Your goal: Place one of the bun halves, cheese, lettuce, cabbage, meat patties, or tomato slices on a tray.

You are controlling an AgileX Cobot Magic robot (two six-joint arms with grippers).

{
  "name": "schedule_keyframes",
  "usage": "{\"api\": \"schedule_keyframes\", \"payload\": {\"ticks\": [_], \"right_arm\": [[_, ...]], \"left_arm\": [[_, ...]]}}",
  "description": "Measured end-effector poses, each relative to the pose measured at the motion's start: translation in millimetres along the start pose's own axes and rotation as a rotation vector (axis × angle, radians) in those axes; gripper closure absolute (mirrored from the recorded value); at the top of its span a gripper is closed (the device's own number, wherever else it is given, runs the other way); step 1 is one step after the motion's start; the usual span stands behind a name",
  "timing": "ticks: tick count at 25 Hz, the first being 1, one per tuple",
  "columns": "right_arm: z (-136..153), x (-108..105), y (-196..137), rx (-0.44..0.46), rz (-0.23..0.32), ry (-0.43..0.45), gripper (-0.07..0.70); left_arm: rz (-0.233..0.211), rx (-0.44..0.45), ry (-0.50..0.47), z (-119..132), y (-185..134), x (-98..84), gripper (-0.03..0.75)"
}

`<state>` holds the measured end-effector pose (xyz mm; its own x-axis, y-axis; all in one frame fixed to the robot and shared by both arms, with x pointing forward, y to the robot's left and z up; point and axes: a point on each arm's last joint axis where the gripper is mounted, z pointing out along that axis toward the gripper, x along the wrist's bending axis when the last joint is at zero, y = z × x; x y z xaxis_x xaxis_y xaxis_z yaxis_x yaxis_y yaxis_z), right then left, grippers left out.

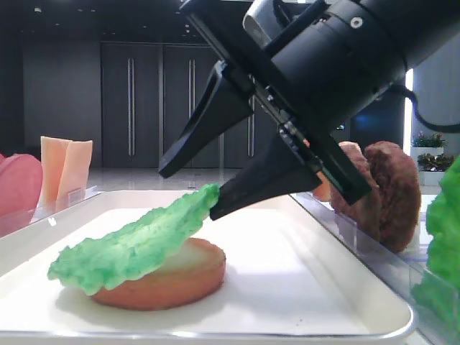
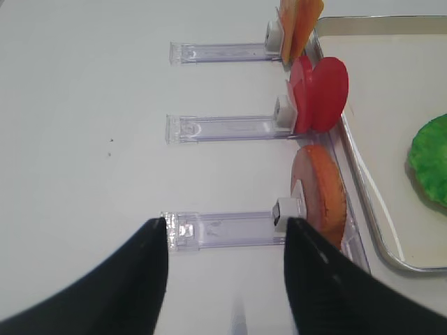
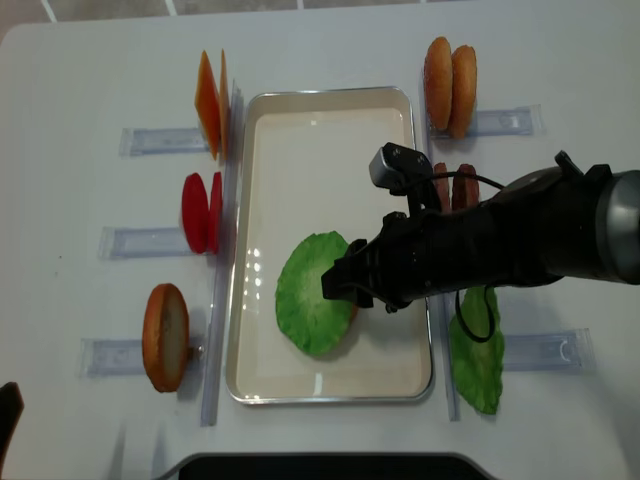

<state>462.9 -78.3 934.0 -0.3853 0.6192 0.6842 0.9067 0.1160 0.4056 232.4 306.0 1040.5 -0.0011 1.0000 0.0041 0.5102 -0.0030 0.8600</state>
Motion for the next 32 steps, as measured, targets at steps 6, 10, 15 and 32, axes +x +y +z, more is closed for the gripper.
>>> {"api": "schedule_keyframes", "payload": {"ticks": [6,10,15,32], "right_arm": [[-19.1,8.6,6.3,-0.048,-0.057,-0.071,0.293],[-29.8,12.2,7.4,-0.056,-0.092,-0.118,0.293],[-45.5,22.1,8.5,-0.074,-0.124,-0.133,0.293],[-152.9,15.1,-29.7,0.195,-0.165,-0.785,0.293]], "left_arm": [[0.000,0.000,0.000,0.0,0.0,0.0,0.307],[0.000,0.000,0.000,0.0,0.0,0.0,0.307],[0.000,0.000,0.000,0.0,0.0,0.0,0.307],[0.000,0.000,0.000,0.0,0.0,0.0,0.307]]}}
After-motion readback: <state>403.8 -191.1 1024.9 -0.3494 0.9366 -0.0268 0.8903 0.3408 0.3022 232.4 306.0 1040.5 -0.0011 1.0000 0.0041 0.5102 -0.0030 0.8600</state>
